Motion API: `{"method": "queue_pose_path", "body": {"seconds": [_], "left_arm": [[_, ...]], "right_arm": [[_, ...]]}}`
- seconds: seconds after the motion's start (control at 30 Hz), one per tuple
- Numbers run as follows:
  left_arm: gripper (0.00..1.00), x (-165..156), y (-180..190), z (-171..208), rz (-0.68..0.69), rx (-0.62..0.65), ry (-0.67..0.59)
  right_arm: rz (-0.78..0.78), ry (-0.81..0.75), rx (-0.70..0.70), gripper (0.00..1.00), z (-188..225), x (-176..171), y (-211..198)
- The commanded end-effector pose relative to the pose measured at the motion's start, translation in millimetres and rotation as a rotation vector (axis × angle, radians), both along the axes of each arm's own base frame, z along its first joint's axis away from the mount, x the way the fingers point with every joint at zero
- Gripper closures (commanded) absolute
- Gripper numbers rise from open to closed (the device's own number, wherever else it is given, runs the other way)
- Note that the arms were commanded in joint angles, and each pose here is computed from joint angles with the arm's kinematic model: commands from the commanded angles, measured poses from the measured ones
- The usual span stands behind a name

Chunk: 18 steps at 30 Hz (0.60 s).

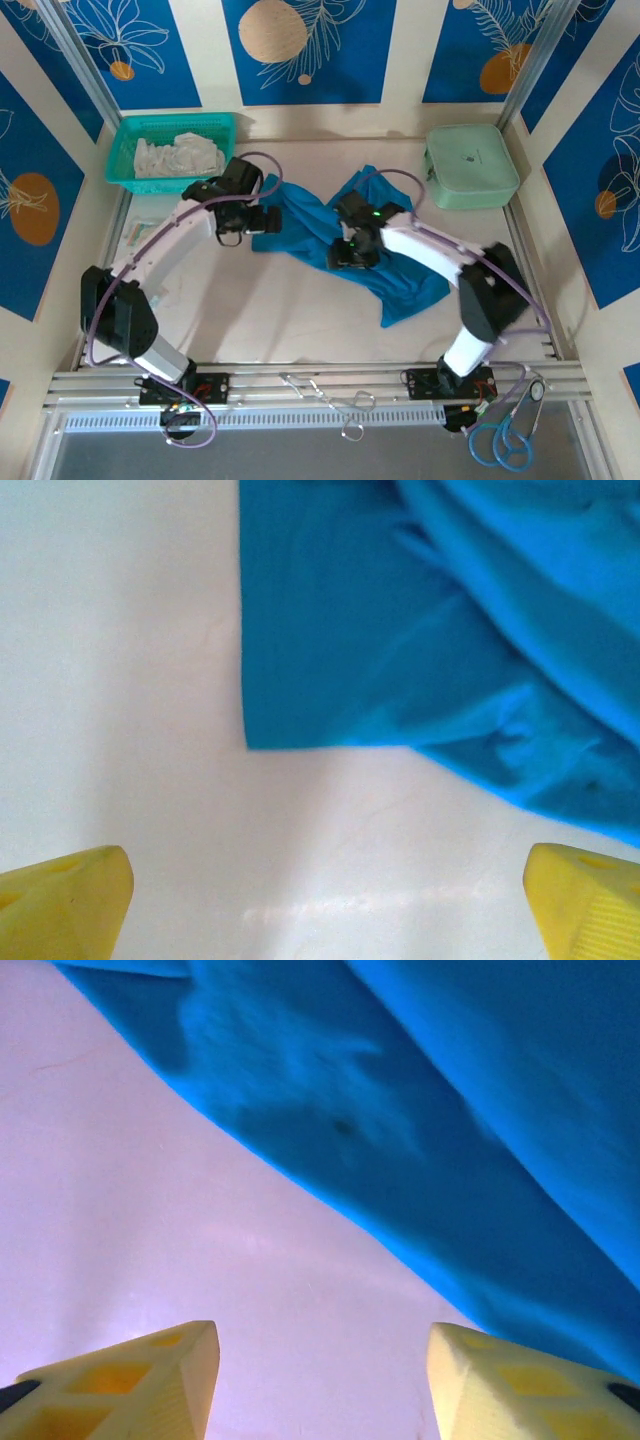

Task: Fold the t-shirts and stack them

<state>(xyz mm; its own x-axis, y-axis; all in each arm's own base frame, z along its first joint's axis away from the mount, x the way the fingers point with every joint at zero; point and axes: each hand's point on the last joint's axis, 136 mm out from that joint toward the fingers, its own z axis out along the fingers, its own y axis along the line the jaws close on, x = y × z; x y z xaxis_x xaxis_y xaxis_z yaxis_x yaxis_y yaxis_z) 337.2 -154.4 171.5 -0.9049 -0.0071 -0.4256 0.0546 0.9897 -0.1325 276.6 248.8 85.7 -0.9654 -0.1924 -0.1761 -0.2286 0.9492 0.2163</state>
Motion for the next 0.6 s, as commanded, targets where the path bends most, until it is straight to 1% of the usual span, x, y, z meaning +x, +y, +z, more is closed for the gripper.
{"method": "queue_pose_path", "body": {"seconds": [0.0,0.1,0.23,0.4,0.57], "left_arm": [[0.0,-10.3,7.3,33.5,0.029,-0.055,-0.103],[0.0,-30.3,22.8,41.5,0.039,-0.03,-0.111],[0.0,-53.5,41.2,43.9,0.054,0.011,-0.101],[0.0,-72.5,51.7,37.9,0.062,0.025,-0.081],[0.0,-81.8,54.6,31.3,0.065,0.024,-0.06]], "right_arm": [[0.171,-0.014,-0.143,0.43,-22.4,9.4,21.5],[0.249,-0.016,-0.178,0.47,-39.1,22.8,51.2],[0.298,-0.015,-0.189,0.51,-55.7,36.6,79.1],[0.283,-0.016,-0.261,0.55,-73.0,54.6,79.8],[0.261,-0.01,-0.297,0.61,-82.2,60.1,71.1]]}}
